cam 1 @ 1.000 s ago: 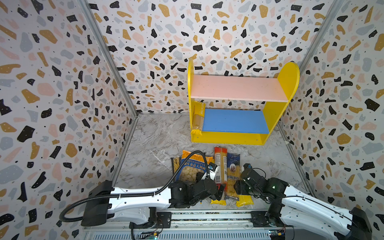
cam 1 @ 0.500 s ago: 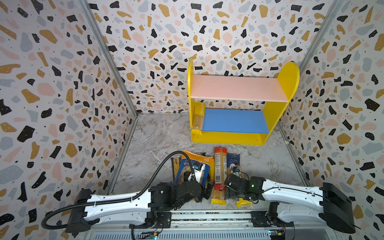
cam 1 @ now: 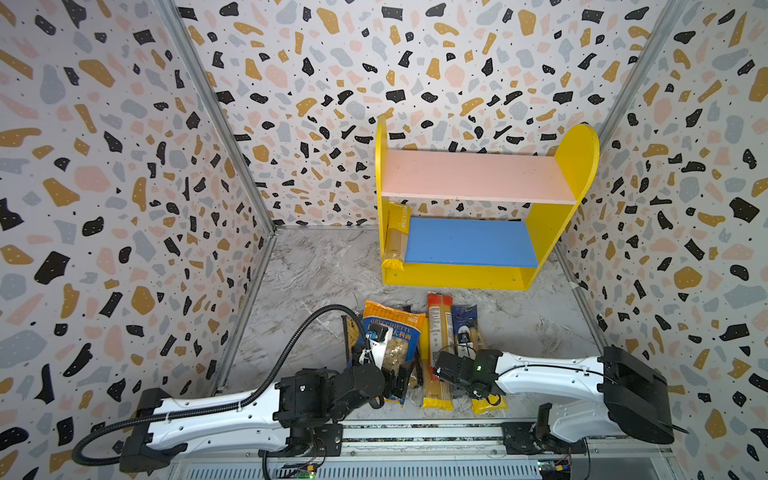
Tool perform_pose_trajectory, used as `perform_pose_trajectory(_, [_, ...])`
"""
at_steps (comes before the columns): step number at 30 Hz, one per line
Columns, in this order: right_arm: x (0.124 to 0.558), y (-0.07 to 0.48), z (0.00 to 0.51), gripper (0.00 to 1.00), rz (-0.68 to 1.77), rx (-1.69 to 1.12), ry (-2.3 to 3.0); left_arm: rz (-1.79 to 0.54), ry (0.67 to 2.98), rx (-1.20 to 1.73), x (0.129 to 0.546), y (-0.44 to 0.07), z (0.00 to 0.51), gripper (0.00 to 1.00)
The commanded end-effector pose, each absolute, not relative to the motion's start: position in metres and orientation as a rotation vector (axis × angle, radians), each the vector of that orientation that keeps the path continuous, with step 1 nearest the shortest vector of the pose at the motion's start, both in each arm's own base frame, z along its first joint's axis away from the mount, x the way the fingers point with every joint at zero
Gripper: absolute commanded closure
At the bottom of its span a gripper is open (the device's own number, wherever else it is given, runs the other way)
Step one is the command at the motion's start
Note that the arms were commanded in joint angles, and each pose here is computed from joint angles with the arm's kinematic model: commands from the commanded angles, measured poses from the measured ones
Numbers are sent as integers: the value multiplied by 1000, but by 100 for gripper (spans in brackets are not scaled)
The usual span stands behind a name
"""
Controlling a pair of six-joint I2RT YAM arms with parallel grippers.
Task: Place and organize the pasta boxes and bags onto the shelf
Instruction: 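Grasp the blue Ankara spaghetti pack with the right gripper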
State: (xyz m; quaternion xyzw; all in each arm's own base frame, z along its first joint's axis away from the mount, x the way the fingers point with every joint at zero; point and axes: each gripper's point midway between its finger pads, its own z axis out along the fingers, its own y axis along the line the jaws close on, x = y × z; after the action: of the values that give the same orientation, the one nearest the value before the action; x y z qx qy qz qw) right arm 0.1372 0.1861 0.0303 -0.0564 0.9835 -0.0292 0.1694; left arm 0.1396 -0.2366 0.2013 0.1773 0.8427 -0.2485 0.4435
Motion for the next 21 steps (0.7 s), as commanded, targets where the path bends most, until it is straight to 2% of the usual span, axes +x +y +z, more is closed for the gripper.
perform_pose_trajectory(1, [134, 174, 28, 54, -122, -123, 2807, -591, 2082, 417, 142, -229, 200, 0])
perform_pose_trajectory(3, [136, 175, 38, 65, -77, -111, 2790, -592, 2078, 413, 142, -228, 201, 0])
perform_pose_trajectory(7, [141, 178, 58, 72, 70, -85, 2759, -596, 2067, 400, 143, -226, 206, 0])
perform_pose_trajectory(14, [153, 176, 88, 77, 354, -44, 2687, -588, 2064, 395, 145, -227, 210, 0])
perform_pose_trajectory(21, [157, 178, 98, 81, 669, -1, 2636, -566, 2067, 395, 147, -232, 210, 0])
